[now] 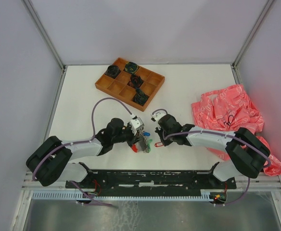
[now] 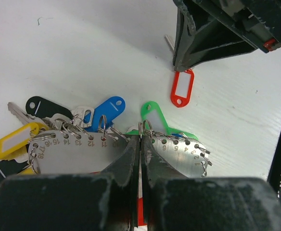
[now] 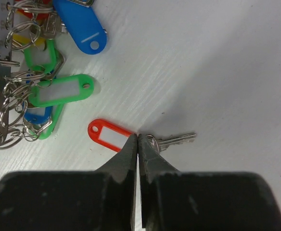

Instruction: Put the keys on the keyring

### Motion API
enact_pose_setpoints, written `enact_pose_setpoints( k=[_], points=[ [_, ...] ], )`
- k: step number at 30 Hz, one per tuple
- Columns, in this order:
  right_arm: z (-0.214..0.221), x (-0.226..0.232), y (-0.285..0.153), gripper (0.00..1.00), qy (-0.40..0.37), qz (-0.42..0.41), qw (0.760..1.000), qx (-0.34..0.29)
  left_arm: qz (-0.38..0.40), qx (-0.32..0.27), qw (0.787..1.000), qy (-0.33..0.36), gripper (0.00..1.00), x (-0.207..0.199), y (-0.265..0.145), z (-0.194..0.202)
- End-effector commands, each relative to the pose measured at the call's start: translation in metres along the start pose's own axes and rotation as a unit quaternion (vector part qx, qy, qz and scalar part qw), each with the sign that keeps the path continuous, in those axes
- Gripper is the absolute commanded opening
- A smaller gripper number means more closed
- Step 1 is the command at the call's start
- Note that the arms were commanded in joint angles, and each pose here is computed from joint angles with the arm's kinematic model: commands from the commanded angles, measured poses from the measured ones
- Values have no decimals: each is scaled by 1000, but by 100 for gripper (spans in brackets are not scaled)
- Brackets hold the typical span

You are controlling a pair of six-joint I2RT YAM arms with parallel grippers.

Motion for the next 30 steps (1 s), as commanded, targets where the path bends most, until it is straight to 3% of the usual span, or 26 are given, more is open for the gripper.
enact_pose_setpoints(
  k=[1,6,13,30],
  points=[
    [-7,-1,-5,9,27,19,999,4,15,-30,998,51,3,0,5,-17],
    [-14,0,-16,20,30,26,999,14,16,-33,998,55,3,-1,4,-14],
    [-18,2,-20,26,33,24,998,44,8,-34,998,57,3,-1,2,-10],
    [-22,3,-7,21,37,17,992,117,-1,-22,998,56,3,3,5,-7]
  ],
)
Point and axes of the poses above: each gripper's point midway between its finger pads, its own y axis out along the fingers, its own x axis along the line the jaws close on, z = x × y, the point moved 5 cm from there along -y, back along the fingers, and after that the axes turned 5 degrees about y, right-handed, at the moved point
